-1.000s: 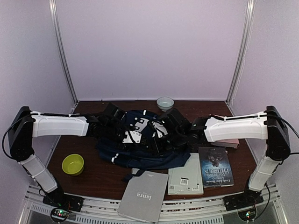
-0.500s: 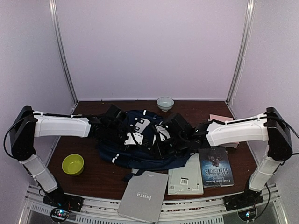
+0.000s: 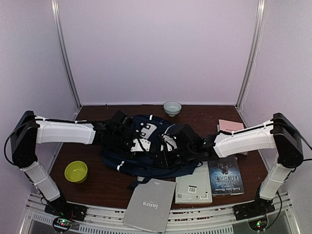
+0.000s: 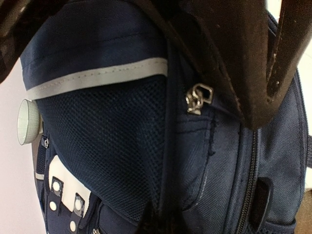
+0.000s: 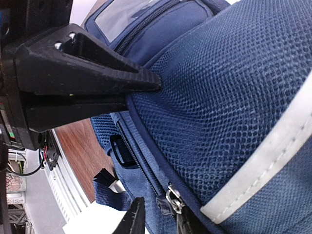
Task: Pack the student bag
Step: Zip the upper front pocket of the student bag.
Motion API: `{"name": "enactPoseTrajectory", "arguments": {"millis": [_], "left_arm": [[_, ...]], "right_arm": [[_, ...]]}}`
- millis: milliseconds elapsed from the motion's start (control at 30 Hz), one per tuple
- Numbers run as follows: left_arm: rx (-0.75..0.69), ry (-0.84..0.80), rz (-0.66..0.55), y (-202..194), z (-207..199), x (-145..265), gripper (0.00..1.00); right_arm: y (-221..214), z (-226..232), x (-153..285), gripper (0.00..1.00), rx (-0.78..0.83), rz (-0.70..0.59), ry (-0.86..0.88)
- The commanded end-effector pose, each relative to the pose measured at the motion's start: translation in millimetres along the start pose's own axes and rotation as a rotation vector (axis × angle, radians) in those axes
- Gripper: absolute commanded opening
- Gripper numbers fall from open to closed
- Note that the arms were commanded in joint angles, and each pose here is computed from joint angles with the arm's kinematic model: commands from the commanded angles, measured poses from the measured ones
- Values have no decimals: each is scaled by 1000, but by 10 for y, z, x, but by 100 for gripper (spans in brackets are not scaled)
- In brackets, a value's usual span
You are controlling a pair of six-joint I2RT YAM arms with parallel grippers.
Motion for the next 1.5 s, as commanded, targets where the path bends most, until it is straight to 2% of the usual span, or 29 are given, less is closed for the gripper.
{"name": "enactPoseTrajectory", "arguments": {"millis": [0,67,300,467,567,767,1100,1333,1467], "left_arm": [[11,67,-66,182,186,61,0],[14,72,-71,196,201,62,0],[5,75,-95,311,206,83,0],[4,58,-121,457,178,114,0],[4,54,-128,492,164,113,0],[-8,85,-58,376,168,82,0],[-41,88,118,61,57,73,0],[-47,66,133,-51,-93,133,0],[-50,61,137,-87,-142,156,0]], "right_arm": [[-133,-203,-85,26,-49,8,-67],[-125,-232,-93,26,-67,-12,-93],[181,-307,31,20,-145,-240,-203],[227,-363,81,11,-146,-288,-266],[177,-373,69,0,-143,-270,-263],[-19,-478,232,0,-114,-227,-286],[-448,-1061,619,0,-34,76,-398],[-288,-1423,1015,0,14,135,-542],[-82,-1420,1141,0,64,134,-583]]}}
Point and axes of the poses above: each gripper's point midway between its finger pads, its own x axis back along the fingers, its own z axis along the line the jaws close on, y = z × x, the point moved 5 cm from there along x, back along the fingers, and after that the axes turned 5 degrees about x, right-handed, at the moved point
